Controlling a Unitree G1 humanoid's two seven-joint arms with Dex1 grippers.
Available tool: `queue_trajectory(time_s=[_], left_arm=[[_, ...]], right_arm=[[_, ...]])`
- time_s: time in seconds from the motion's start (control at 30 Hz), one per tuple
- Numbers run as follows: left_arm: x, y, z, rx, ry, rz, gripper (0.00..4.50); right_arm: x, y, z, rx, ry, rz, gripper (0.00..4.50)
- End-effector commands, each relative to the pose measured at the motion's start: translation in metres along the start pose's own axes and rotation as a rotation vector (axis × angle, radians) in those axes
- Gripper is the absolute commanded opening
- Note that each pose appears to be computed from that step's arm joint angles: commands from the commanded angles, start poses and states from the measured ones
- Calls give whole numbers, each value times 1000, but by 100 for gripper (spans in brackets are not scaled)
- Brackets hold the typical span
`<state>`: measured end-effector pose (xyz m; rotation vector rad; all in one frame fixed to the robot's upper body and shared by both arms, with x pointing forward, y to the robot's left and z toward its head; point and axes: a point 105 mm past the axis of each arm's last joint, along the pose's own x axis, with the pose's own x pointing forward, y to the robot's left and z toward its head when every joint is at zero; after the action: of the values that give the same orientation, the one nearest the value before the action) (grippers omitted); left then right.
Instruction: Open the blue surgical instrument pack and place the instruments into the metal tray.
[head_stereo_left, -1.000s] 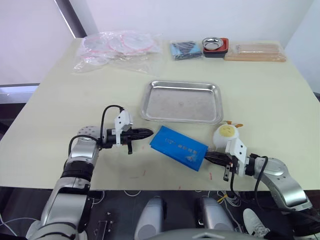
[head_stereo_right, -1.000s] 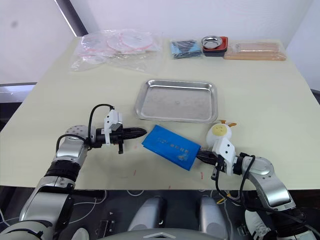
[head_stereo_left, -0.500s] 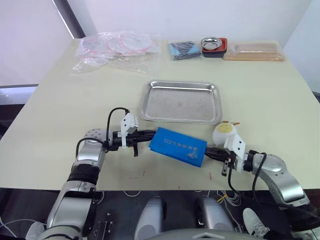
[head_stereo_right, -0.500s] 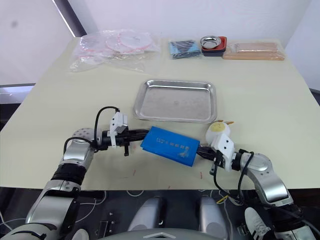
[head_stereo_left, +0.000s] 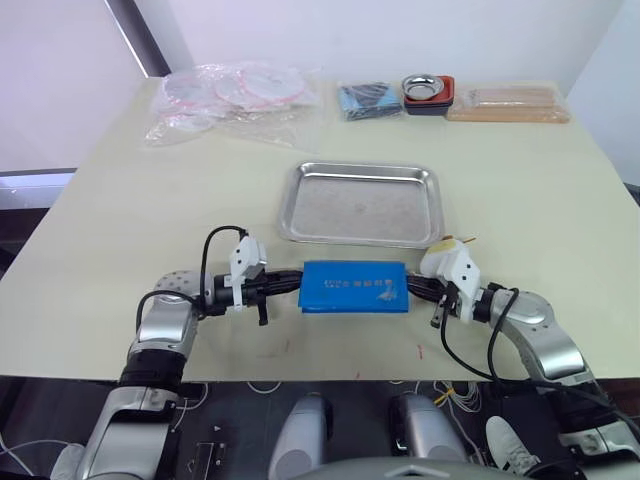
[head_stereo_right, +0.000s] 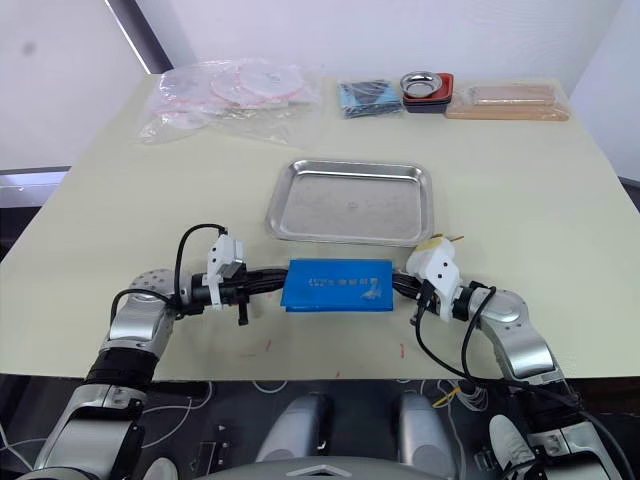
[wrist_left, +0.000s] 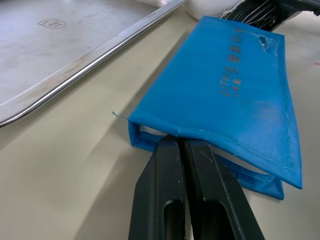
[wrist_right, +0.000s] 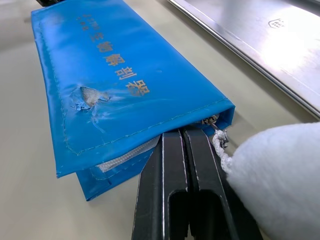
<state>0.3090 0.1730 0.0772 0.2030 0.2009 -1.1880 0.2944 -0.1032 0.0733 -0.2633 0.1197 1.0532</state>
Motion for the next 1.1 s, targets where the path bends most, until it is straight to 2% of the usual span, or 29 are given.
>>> queue_trajectory(time_s=[0.03, 0.13, 0.33, 0.5, 0.53, 0.57, 0.67, 0.77, 0.93, 1.0, 1.1], left_arm=[[-2, 1, 3, 16, -2, 10, 20], [-10, 6, 4, 30, -3, 40, 20], [-29, 10, 13, 46, -31, 86, 20], [-51, -5, 42, 95, -84, 28, 20], [-52, -9, 45, 102, -81, 12, 7], [-54, -14, 48, 108, -76, -10, 0], [-61, -29, 56, 109, -64, -84, 66], [-64, -38, 65, 116, -48, -126, 187], [-63, -56, 72, 133, -16, -196, 343], [-64, -60, 72, 147, 0, -212, 429], [-66, -63, 72, 151, 4, -224, 441]], right_arm=[[0, 3, 14, -43, -44, 26, 0], [-12, -4, 17, -61, -42, -15, 0], [-39, 3, 19, -80, -31, 20, 0], [-51, 21, 33, -154, -78, 158, 0], [-50, 23, 35, -176, -87, 176, 25], [-48, 24, 37, -197, -102, 185, 75], [-40, 26, 46, -232, -157, 217, 163], [-29, 28, 47, -320, -176, 252, 284], [-8, 28, 37, -512, -172, 308, 444], [-2, 31, 32, -555, -188, 334, 450], [7, 29, 30, -589, -213, 325, 450]])
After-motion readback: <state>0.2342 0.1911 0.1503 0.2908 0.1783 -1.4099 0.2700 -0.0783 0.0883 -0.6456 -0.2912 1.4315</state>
